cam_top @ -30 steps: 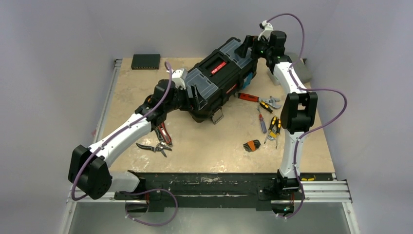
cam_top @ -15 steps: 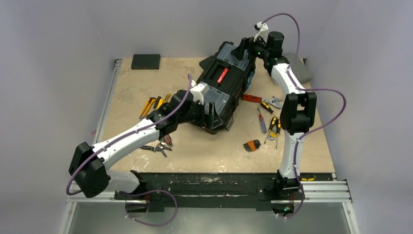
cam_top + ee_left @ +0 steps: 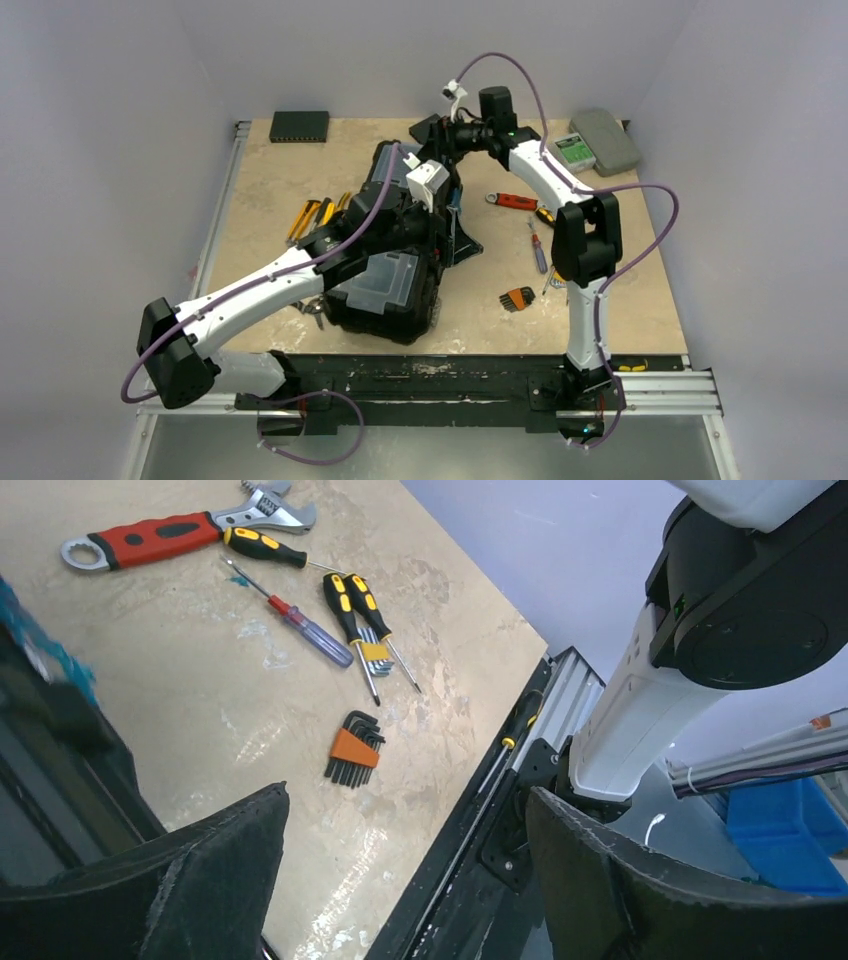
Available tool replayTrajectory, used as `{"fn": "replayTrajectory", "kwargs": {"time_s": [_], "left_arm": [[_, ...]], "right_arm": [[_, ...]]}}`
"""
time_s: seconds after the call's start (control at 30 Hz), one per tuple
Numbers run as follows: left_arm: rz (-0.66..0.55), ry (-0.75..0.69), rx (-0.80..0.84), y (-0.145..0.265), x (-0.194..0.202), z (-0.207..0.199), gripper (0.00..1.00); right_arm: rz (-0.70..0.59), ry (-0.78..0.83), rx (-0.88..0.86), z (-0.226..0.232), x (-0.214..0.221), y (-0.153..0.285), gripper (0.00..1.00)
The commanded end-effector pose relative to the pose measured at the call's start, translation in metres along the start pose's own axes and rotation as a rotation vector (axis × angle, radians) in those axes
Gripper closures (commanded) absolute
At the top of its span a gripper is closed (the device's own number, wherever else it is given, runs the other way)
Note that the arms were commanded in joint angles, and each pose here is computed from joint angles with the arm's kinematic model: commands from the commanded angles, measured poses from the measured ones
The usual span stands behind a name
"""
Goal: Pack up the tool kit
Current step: Move the toolbox to the center of the board.
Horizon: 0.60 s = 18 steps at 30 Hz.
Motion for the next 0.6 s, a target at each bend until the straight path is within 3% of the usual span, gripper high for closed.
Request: {"fn": "replayTrajectory", "kwargs": {"time_s": [0.0,0.3,0.57], "left_arm": [[-0.069,-0.055,0.009,0.022,-0.026,-0.019,0.13],[-0.087,-0.038,-0.217,0.077,-0.063,0.0,0.03],[-0.204,0.051,-0.537,0.144,-0.077,0.053,0.0]], "right_arm": [[0.102,-0.159,-0.111,0.047,0.011,0.011,0.01],[0.043,-0.212,0.192,0.019,-0.017,0.043,0.01],[-0.013,-0.23,0.338,0.028,-0.028,0.079,0.01]]}}
Point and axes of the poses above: each gripper's point midway between its finger pads, its own y axis back along the fingers, its own z axis along the line the jaws close on, x = y × z, the point moved 3 cm from there along y, back along the fingers, and after that the axes turned 9 degrees about y, right-handed, at the moved point
